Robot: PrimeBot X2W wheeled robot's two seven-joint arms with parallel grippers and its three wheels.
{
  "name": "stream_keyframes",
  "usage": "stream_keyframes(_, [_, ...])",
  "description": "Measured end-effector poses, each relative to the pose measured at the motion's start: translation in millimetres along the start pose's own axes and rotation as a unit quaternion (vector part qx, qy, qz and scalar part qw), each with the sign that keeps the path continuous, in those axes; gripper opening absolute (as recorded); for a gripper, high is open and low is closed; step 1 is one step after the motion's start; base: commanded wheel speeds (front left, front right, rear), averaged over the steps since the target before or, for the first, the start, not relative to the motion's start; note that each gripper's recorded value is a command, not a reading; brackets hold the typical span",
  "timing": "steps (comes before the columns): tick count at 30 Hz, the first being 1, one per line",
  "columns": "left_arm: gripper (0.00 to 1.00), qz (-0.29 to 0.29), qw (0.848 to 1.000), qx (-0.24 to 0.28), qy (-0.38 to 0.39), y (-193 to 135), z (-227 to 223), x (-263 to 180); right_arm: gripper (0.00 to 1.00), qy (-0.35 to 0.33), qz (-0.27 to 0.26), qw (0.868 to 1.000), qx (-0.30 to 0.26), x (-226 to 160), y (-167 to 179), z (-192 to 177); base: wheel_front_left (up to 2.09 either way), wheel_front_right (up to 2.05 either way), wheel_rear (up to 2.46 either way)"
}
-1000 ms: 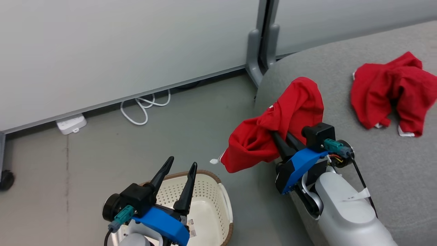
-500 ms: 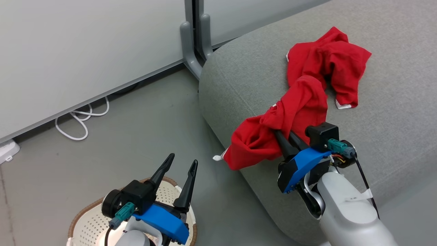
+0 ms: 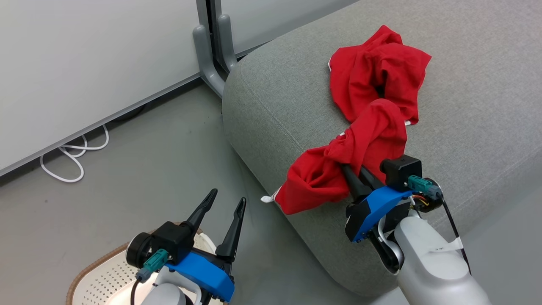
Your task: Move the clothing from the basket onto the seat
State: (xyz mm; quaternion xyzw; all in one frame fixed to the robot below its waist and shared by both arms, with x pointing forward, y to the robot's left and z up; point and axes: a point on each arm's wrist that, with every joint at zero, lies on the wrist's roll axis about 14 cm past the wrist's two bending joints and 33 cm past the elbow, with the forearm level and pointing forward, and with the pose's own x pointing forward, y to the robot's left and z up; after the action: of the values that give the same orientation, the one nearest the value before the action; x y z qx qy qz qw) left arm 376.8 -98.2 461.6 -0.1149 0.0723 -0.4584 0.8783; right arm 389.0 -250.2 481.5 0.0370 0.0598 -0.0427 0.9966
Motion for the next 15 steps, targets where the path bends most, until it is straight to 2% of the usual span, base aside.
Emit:
stream_keyframes(10, [1.0, 0.008, 1.0, -0.001, 0.003, 9.3, -2.8, -2.9, 0.0, 0.0, -0.007, 1.0, 0.008, 9.4, -3.2, 0.3, 0.0, 0.0, 0.0])
stream_keyframes(15, [1.0, 0.011, 1.0, 0.003, 0.003, 23.9, -4.4, -0.4, 0.0, -0.042, -0.037, 0.998, 0.008, 46.9, -26.0, 46.0, 0.0, 0.0, 0.0])
